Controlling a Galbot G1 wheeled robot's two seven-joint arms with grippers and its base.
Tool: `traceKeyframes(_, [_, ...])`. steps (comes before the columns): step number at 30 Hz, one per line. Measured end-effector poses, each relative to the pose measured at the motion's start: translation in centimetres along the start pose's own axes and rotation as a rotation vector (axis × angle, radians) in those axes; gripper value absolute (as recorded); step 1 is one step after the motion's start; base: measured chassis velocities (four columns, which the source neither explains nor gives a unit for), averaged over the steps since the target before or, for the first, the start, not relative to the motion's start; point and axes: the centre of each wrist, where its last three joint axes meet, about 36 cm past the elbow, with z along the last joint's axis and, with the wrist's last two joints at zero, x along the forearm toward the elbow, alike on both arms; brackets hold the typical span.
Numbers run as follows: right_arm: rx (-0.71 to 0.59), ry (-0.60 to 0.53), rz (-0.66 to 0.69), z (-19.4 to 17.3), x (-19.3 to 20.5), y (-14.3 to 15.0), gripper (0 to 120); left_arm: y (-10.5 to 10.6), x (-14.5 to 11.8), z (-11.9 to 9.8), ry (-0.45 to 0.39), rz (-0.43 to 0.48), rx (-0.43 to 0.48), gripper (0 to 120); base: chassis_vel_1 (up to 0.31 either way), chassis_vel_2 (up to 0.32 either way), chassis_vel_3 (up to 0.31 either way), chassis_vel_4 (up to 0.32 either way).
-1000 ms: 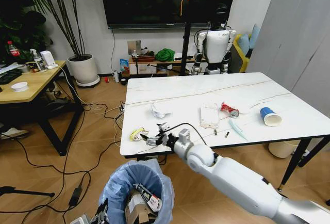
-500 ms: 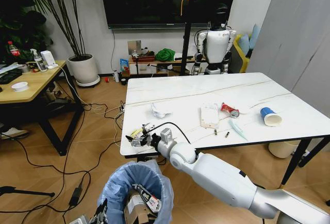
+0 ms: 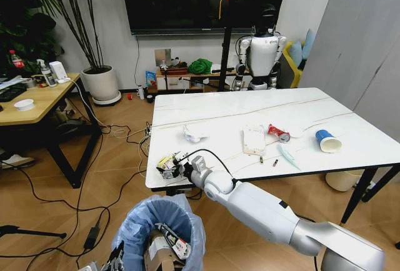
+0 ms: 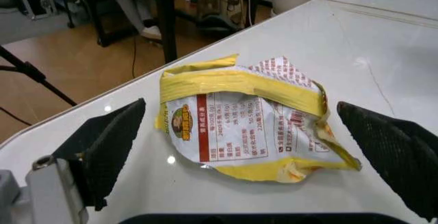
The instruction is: Pick up the trash bin and place the trash from the table into it.
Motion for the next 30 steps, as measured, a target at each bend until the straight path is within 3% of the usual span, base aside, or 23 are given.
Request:
traceKeyframes(11, [-0.010, 0.001, -0.012, 0.5, 0.0, -0.7, 60, 0.1, -0.4, 0.3, 0.001, -0.006, 0.008, 0, 0.000, 0.000, 0.000, 0.000])
traceKeyframes(14, [-0.009, 0.001, -0.012, 0.5, 0.0, -0.7, 55, 0.1, -0.4, 0.3, 0.000, -0.007, 0.008, 0, 0.000, 0.000, 0.000, 0.000])
traceKeyframes(18, [-0.009, 0.000, -0.013, 0.6, 0.0, -0.8, 34, 0.2, -0.5, 0.3, -0.001, -0.008, 0.007, 0, 0.000, 0.000, 0.000, 0.000])
traceKeyframes(23, [-0.005, -0.001, -0.018, 0.5, -0.1, -1.0, 19, 0.2, -0.6, 0.3, -0.001, -0.009, 0.008, 0, 0.000, 0.000, 0.000, 0.000])
traceKeyframes(26, [-0.003, -0.001, -0.022, 0.5, -0.2, -1.1, 4, 0.3, -0.7, 0.3, -0.002, -0.010, 0.008, 0, 0.000, 0.000, 0.000, 0.000])
traceKeyframes(30, [0.001, 0.000, -0.024, 0.5, -0.2, -1.4, 0, 0.4, -0.8, 0.4, -0.002, -0.012, 0.009, 0, 0.000, 0.000, 0.000, 0.000])
